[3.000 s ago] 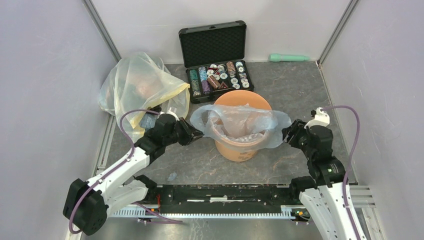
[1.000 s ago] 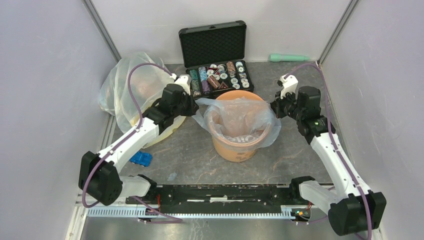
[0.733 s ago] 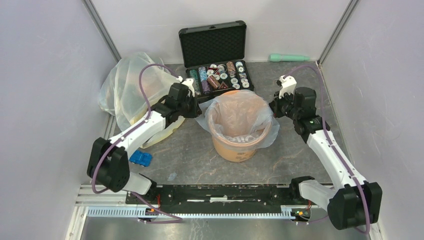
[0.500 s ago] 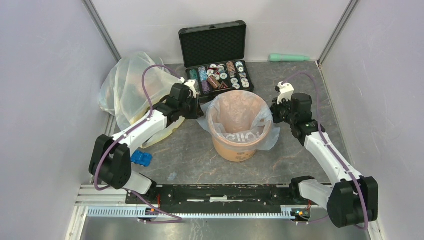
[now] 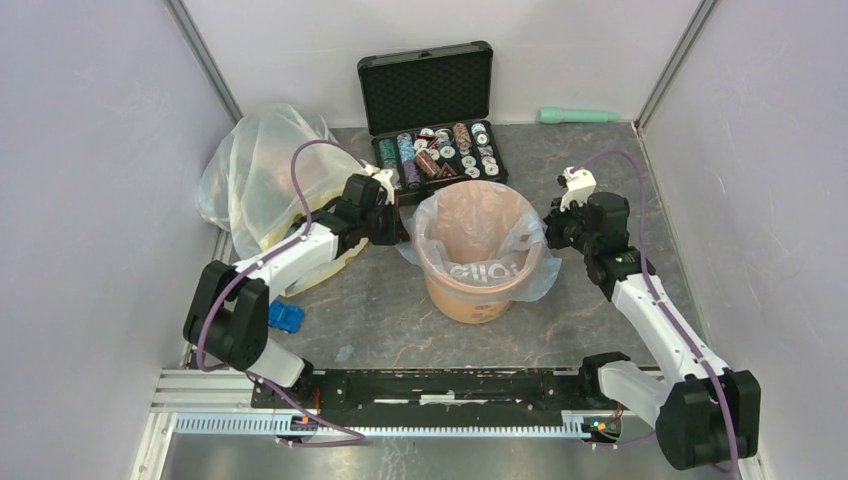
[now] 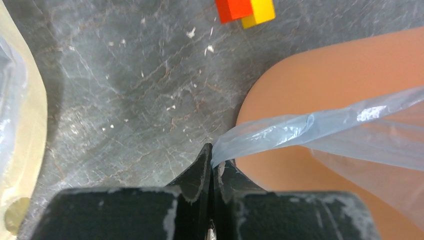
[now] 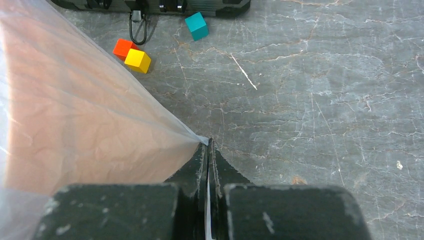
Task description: Put the trash bags into the trash bin
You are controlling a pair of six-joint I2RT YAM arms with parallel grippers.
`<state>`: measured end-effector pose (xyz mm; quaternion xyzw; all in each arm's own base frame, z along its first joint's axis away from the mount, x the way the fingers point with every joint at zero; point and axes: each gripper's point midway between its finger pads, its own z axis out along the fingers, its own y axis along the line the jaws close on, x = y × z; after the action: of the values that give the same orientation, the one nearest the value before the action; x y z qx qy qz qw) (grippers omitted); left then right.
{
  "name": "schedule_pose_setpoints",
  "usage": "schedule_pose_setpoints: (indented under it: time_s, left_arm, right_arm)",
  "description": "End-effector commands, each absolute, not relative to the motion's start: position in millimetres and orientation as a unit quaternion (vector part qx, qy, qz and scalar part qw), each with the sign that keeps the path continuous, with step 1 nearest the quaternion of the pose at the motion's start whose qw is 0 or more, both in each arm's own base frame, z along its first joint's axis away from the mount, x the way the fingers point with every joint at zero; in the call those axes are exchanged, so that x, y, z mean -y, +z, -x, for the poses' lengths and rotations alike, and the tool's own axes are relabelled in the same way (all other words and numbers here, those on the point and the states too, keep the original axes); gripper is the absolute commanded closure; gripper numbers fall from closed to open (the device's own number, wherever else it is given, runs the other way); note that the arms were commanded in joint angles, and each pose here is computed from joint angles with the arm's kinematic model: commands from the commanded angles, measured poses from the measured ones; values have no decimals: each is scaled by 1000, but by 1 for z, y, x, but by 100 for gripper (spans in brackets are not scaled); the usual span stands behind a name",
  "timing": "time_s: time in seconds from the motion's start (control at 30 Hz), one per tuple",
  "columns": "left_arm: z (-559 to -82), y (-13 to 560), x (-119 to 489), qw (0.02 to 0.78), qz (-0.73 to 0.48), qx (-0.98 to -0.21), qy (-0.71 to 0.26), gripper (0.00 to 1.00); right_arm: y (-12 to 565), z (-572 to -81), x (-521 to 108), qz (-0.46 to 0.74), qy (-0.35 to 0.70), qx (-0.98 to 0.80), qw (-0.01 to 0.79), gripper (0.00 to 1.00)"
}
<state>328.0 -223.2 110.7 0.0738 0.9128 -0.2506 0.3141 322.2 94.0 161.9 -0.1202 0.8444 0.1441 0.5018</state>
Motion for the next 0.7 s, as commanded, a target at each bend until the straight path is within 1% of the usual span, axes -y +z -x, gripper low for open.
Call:
schedule_pose_setpoints:
  time_s: [0.0,0.3,0.43,0.57,0.67]
  left_arm:
    - [-325,93,224,301,-48,-914,-267,96]
    - [-319,121,232,337,-48,-886,-314,93]
    - [-314,114,230,334,-43,-887,-316,93]
    - [-307,92,231,325,-39,-887,-324,94]
    - [-304,84,233,319,-39,-887,-331,94]
  right_arm:
    - [170,-325,-89,107,134,-838,518,100]
    - [149,-322,-97,107,160,-845,500,100]
    - [138,-322,-101,100,171,-847,494,100]
    - [133,-322,-101,91,176,-845,497,99]
    - [139,-320,-96,88,162,-849,495,65]
